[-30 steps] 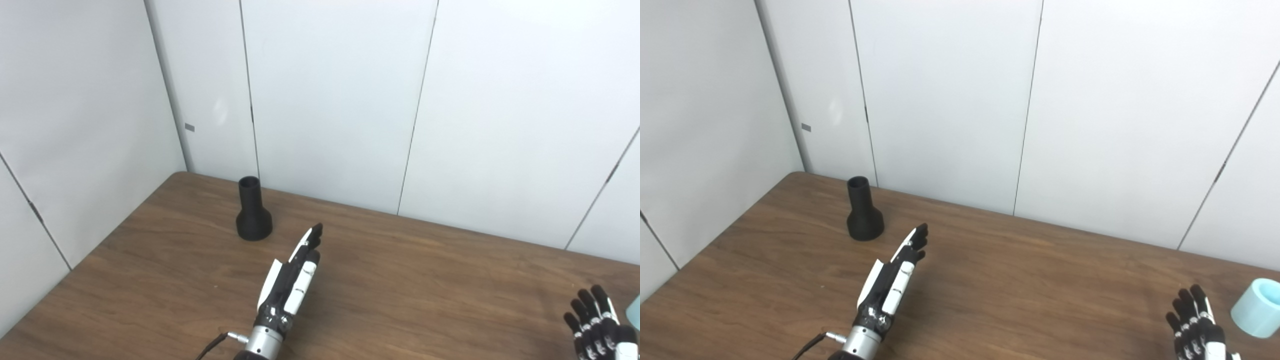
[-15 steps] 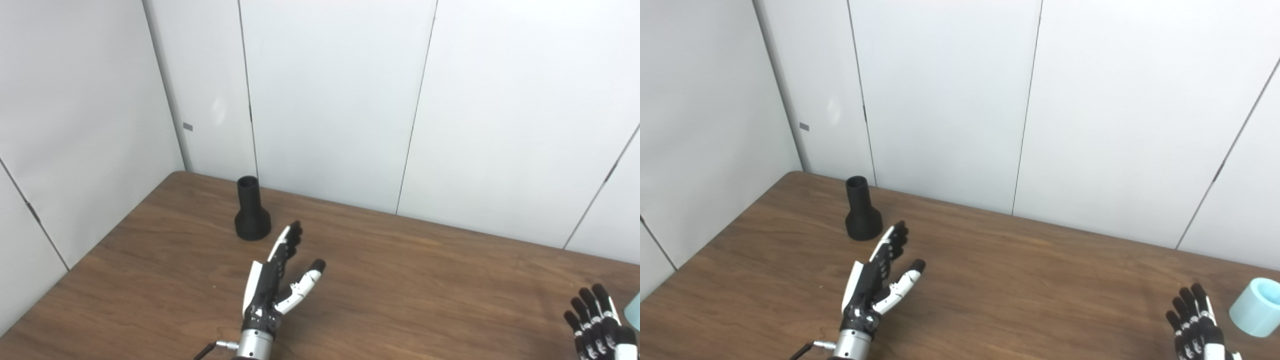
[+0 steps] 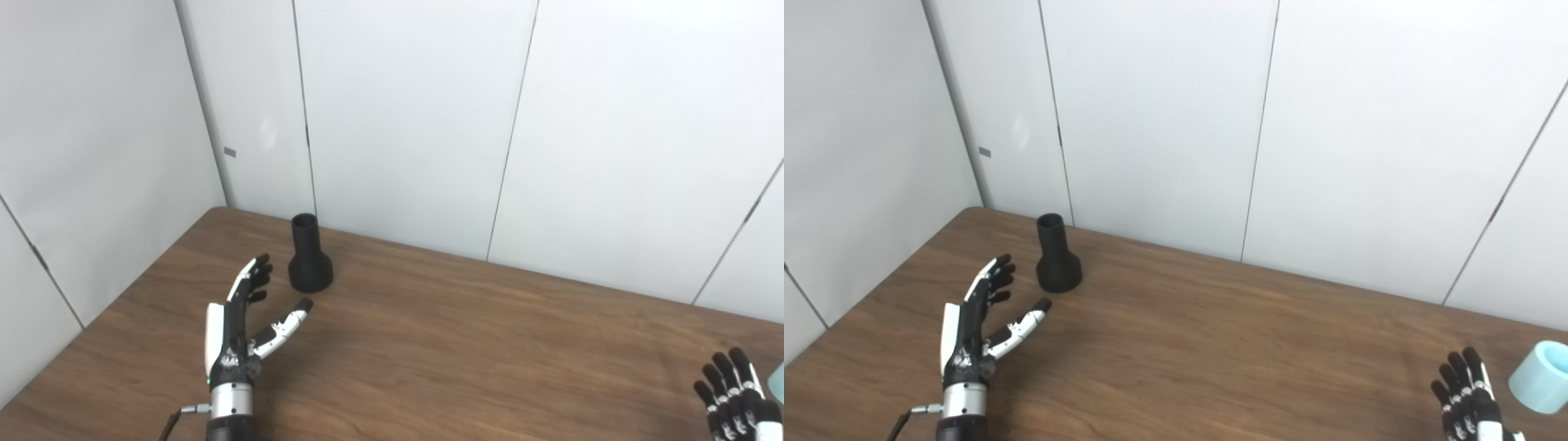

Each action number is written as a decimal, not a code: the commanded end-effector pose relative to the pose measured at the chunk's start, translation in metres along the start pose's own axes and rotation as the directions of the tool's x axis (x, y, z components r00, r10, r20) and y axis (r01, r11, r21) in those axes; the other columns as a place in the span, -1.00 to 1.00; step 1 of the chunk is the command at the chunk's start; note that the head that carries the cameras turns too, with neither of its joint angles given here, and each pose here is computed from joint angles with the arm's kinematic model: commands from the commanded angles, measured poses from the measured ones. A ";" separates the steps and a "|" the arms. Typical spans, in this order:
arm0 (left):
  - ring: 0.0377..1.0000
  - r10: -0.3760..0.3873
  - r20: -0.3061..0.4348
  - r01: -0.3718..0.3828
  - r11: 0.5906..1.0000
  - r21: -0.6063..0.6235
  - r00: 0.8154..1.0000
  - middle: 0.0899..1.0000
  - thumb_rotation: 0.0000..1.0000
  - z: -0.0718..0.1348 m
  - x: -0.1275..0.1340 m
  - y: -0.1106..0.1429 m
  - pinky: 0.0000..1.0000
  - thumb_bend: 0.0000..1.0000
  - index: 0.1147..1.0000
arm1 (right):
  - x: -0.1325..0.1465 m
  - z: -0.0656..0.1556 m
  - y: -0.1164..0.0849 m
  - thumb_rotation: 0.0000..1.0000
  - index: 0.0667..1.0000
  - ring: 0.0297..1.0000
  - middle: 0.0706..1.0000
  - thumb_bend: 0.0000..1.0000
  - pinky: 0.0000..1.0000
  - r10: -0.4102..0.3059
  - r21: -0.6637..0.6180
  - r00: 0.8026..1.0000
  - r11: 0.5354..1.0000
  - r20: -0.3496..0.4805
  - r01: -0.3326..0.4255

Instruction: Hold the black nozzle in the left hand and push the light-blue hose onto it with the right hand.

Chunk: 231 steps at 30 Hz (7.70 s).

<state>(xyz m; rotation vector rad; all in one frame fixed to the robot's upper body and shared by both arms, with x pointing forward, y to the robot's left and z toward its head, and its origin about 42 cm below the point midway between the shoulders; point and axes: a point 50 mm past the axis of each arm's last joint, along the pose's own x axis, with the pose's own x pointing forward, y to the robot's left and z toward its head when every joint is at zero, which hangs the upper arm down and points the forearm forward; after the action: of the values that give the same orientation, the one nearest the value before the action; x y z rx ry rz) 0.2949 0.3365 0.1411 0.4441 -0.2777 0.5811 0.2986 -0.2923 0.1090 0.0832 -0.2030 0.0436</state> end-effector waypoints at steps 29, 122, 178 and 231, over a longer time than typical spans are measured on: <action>0.83 -0.158 -0.050 0.157 0.790 0.593 0.986 0.76 0.09 0.011 0.110 -0.013 0.93 0.97 0.72 | -0.051 -0.049 -0.003 0.71 0.97 0.91 0.91 0.35 0.87 -0.042 0.034 0.982 0.998 -0.184 0.049; -0.14 -0.299 -0.205 0.361 0.811 0.460 0.932 -0.13 -1.00 -0.016 0.151 -0.063 -0.30 -0.04 -0.19 | -0.051 -0.029 0.016 0.63 0.96 0.77 0.71 0.00 0.81 -0.112 -0.006 0.986 0.994 -0.120 0.112; -0.22 -0.677 0.218 0.608 0.731 0.310 0.703 -0.02 -1.00 0.066 -0.093 -0.148 -0.35 -0.06 -0.13 | -0.030 -0.025 0.082 0.69 0.87 0.67 0.65 -0.09 0.72 -0.093 -0.065 0.989 0.994 -0.117 0.086; -0.20 -0.730 0.232 0.679 0.683 0.269 0.642 -0.07 -1.00 0.035 -0.131 -0.157 -0.33 -0.05 -0.13 | 0.061 0.138 -0.025 -0.62 0.58 0.54 0.56 0.48 0.46 -0.097 -0.660 0.983 0.731 0.155 0.177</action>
<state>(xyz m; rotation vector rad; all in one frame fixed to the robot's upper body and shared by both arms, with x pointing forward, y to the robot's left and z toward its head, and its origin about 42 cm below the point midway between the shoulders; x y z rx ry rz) 0.3061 0.1470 0.1249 0.7843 -0.5049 -0.2143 0.3281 -0.3274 0.2278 -0.6100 -0.2242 -0.1832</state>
